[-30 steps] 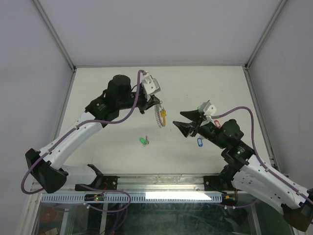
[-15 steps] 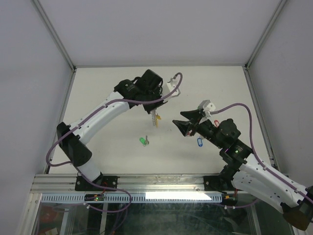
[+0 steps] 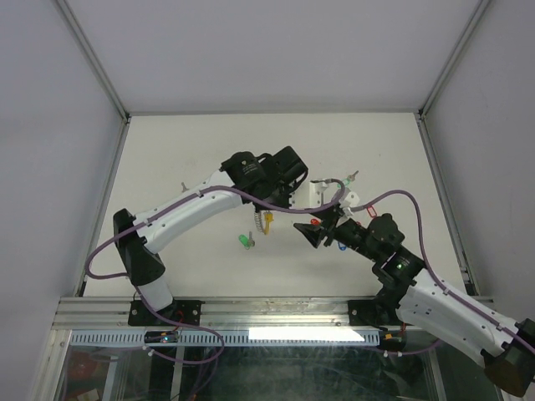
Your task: Put the keys on the keyring
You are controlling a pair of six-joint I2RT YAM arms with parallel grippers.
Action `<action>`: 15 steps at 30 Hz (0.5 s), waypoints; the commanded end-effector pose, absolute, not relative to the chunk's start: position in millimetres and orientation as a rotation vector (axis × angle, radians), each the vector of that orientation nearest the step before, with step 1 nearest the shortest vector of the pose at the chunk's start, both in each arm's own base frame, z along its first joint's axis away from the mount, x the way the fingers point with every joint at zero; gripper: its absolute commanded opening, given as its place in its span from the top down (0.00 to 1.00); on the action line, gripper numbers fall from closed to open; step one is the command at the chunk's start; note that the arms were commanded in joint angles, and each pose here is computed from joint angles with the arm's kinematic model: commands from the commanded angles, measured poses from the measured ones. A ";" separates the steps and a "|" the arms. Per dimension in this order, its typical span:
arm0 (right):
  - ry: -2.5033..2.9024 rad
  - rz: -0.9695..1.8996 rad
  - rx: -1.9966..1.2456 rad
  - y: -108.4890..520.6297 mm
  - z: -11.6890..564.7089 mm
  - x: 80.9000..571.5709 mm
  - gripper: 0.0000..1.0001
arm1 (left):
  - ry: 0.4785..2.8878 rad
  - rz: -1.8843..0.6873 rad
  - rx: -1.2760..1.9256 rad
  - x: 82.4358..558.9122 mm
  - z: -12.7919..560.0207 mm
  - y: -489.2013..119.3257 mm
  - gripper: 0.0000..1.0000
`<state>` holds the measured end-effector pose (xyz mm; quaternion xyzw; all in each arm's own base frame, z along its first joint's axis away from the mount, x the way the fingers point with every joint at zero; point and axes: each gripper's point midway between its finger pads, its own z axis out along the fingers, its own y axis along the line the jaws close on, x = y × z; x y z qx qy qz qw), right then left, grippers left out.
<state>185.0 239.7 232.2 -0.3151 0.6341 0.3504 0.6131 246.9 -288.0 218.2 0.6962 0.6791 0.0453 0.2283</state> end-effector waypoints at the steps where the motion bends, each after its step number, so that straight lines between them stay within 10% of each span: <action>1: 1.326 0.925 -0.813 253.4 245.0 163.5 0.44 | 1.641 0.094 1.918 243.1 266.8 -293.6 1.00; 15: 1.187 1.044 -0.727 252.8 255.3 150.4 0.44 | 1.440 -0.120 1.985 212.1 293.9 -303.2 1.00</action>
